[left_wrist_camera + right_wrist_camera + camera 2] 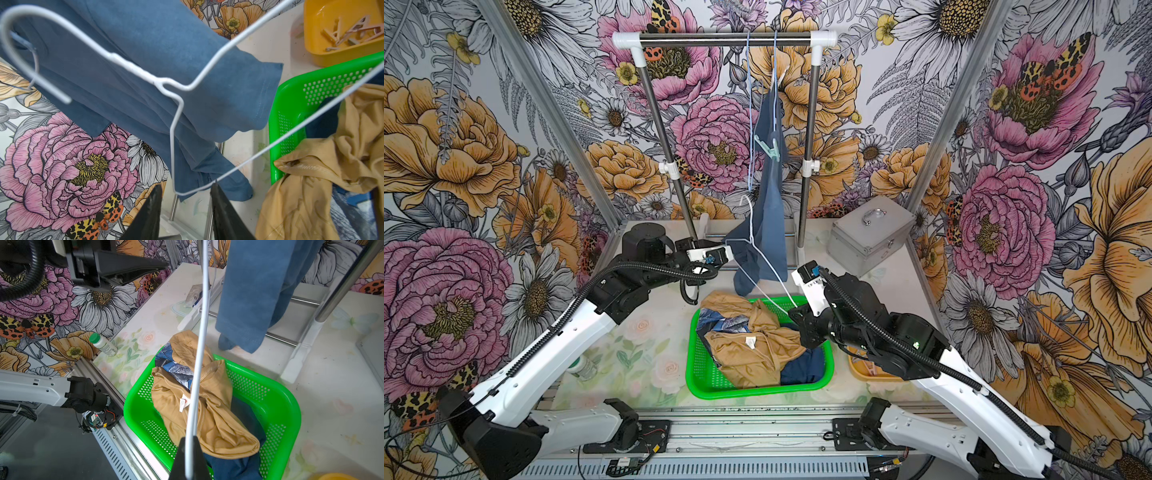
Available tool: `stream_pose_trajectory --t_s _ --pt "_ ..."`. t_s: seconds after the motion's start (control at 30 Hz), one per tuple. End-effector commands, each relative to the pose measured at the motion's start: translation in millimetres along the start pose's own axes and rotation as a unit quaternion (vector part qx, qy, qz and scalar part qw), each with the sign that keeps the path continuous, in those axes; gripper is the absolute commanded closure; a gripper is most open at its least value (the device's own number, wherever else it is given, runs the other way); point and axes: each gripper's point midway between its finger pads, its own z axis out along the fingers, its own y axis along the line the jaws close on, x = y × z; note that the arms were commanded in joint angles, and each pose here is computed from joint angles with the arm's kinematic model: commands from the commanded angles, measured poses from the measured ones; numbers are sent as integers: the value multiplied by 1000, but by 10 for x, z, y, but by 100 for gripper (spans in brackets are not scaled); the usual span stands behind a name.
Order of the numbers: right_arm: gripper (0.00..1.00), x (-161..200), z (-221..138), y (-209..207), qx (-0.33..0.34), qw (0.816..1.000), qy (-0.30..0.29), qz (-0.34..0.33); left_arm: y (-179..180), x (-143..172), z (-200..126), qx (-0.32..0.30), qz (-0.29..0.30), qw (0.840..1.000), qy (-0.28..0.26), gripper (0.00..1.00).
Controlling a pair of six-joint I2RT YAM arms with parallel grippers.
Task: Remove the clothespins securing t-shirts to the hanger
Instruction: Place the hanger on the clothes rail.
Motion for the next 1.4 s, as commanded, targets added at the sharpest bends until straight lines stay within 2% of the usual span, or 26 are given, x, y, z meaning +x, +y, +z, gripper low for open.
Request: stream_pose_trajectory --t_s 0.0,0.1,0.17,0.23,0.33,0.47,0.6,0.67,0.77,0.83,1.17,1.37 --pt "100 -202 -99 12 10 999 -34 -15 70 -97 -122 -13 -17 1000 -22 53" --pt "100 -228 -79 21 16 999 -36 -20 134 -135 -186 -18 -49 998 -31 48" --pt "100 -243 -36 26 23 999 -36 -25 239 -176 -233 -25 -95 994 -41 44" --pt "100 -297 11 69 23 998 -44 -29 358 -227 -281 -32 -145 988 -51 40" --pt "100 -433 94 131 32 997 -66 -31 504 -289 -327 -33 -213 974 -69 40" --pt "100 -622 207 185 51 995 -89 -12 721 -327 -396 -45 -295 949 -97 39" --pt "100 -765 279 217 70 992 -110 1 991 -254 -444 -74 -370 918 -122 38" --pt "100 -853 290 233 80 989 -125 13 1139 -218 -485 -93 -405 897 -148 38" --pt "100 -957 335 279 93 985 -146 25 1313 -164 -555 -127 -430 875 -183 38" --pt "100 -1012 385 314 101 982 -155 25 1417 -113 -565 -142 -442 865 -189 38" --pt "100 -1443 519 480 129 970 -202 41 1879 -150 -501 -157 -477 837 -216 37" --pt "100 -1670 575 538 139 965 -219 43 2049 -183 -425 -162 -478 829 -239 37"
